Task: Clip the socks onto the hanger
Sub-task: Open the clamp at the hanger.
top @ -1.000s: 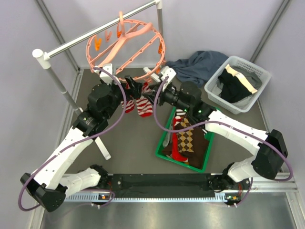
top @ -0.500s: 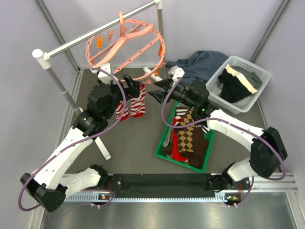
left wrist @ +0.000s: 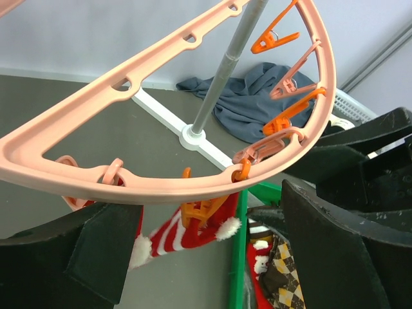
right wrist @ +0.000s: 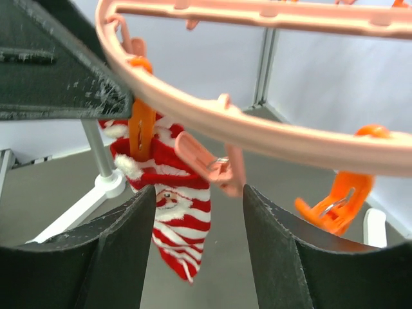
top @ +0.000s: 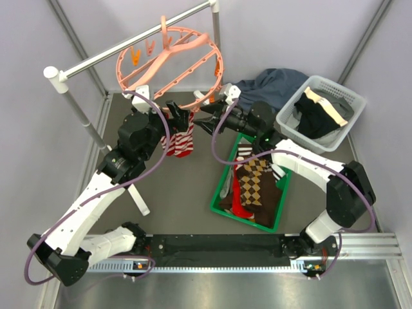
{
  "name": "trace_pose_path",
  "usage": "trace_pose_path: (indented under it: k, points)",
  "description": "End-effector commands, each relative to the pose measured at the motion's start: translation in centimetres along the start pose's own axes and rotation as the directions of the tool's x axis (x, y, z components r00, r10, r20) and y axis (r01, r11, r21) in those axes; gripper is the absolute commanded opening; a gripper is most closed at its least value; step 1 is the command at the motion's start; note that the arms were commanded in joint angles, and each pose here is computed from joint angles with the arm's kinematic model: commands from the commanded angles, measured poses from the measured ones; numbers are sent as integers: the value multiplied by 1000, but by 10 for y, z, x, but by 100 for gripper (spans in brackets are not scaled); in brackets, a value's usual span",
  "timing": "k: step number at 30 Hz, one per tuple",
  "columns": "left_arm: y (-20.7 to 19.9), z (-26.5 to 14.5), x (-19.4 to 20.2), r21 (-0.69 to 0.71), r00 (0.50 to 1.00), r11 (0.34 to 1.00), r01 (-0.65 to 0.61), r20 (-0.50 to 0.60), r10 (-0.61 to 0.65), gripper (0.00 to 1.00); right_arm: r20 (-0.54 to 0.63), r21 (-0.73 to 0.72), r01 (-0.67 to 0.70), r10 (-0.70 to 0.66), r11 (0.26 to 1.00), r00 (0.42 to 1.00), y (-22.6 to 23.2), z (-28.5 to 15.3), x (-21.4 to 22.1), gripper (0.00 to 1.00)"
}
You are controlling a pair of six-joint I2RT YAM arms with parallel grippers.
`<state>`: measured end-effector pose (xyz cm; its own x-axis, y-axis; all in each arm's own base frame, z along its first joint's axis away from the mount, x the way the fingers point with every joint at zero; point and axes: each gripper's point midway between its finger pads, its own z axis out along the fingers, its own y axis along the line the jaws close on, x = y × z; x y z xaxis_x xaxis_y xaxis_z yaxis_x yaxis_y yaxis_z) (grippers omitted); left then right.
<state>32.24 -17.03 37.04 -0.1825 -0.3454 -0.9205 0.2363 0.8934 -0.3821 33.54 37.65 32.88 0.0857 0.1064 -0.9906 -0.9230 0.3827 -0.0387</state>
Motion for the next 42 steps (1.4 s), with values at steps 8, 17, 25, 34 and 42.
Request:
trace_pose_path:
  k: [8, 17, 25, 34, 42]
  points:
    - [-3, -10, -29, 5, 998, 1000, 1, 67, -1, 92, 86, -14, 52, -51, 999, 995, -18, 7, -31, 56]
    - [-3, -12, -29, 8, 998, 1000, -2, 61, 2, 92, 71, -85, 29, -23, 996, 997, -13, 19, -22, 51]
    - [-6, -11, -28, 20, 999, 1000, -2, 54, 1, 92, 61, -115, 29, -22, 993, 998, -9, 18, -23, 27]
    - [-17, -17, -33, 73, 999, 997, 10, 48, -14, 92, 49, -62, -4, 7, 998, 999, 0, 1, -34, 0]
    - [-17, -28, -48, 45, 999, 999, 27, 35, -29, 92, -14, 57, 13, -12, 998, 1000, 19, 1, -42, 0]
